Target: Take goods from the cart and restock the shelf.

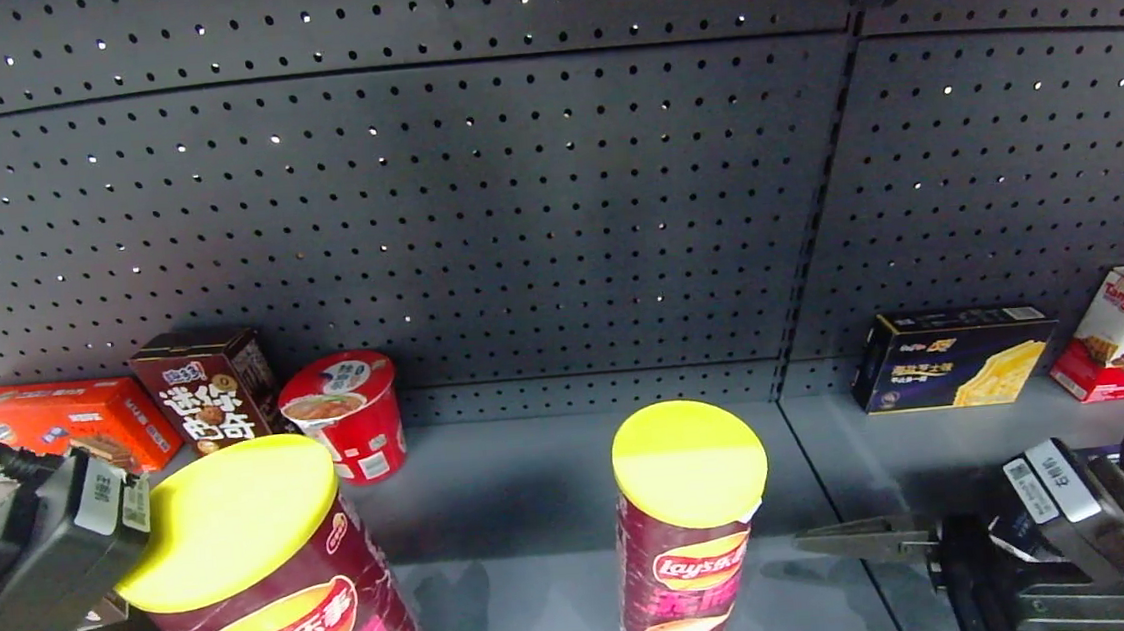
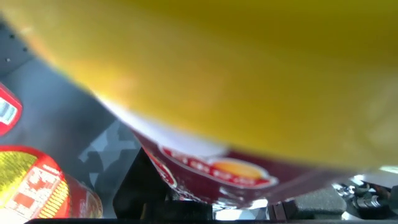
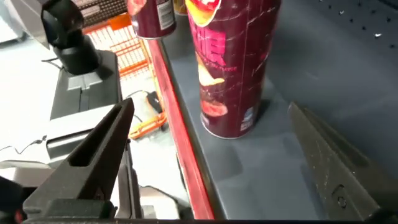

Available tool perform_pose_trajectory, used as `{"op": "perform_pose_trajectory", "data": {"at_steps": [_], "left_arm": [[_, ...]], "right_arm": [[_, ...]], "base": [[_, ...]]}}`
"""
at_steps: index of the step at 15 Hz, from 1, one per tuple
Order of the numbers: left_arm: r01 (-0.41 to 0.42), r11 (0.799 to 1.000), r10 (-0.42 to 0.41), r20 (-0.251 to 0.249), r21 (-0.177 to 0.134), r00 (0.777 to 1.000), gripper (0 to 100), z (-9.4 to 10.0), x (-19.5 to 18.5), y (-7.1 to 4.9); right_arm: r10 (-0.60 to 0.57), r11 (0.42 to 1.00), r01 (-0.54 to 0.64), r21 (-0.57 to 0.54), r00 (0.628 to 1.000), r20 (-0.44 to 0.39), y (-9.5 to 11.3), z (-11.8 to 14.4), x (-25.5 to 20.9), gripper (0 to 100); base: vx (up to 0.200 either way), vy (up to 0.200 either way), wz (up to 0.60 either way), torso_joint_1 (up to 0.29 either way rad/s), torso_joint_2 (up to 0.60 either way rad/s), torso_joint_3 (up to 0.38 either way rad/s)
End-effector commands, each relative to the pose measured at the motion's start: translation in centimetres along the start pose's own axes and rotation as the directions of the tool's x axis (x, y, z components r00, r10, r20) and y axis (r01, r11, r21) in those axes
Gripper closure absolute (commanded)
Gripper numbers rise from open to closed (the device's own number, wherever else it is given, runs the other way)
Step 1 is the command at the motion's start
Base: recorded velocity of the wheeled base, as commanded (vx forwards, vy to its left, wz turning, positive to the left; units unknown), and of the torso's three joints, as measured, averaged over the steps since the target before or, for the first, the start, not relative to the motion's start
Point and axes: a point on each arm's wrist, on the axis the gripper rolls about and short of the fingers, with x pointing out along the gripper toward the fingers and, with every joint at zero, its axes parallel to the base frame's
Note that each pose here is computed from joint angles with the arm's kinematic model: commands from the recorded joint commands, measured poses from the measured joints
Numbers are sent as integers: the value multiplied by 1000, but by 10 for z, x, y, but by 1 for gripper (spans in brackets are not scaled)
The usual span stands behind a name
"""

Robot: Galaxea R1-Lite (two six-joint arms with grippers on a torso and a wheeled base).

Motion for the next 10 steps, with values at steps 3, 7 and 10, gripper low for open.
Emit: {"op": "perform_pose_trajectory", "data": {"at_steps": [3, 7, 10], "left_arm": [[2, 1000, -2, 12, 6, 1000, 100, 18, 12, 7], [2, 1000, -2, 5, 7, 1000, 100, 32, 27, 14], [25, 1000, -25, -7, 19, 1000, 100, 41, 42, 18]], "right_arm": [[-41, 999, 42, -31, 998, 40, 11, 33, -20, 0], [-113, 993, 115, -40, 992, 54, 23, 54, -44, 0], [-162, 986, 164, -38, 985, 55, 31, 63, -61, 0]], "base": [[0, 0, 0, 0, 0, 0], [0, 0, 0, 0, 0, 0], [0, 0, 0, 0, 0, 0]]}}
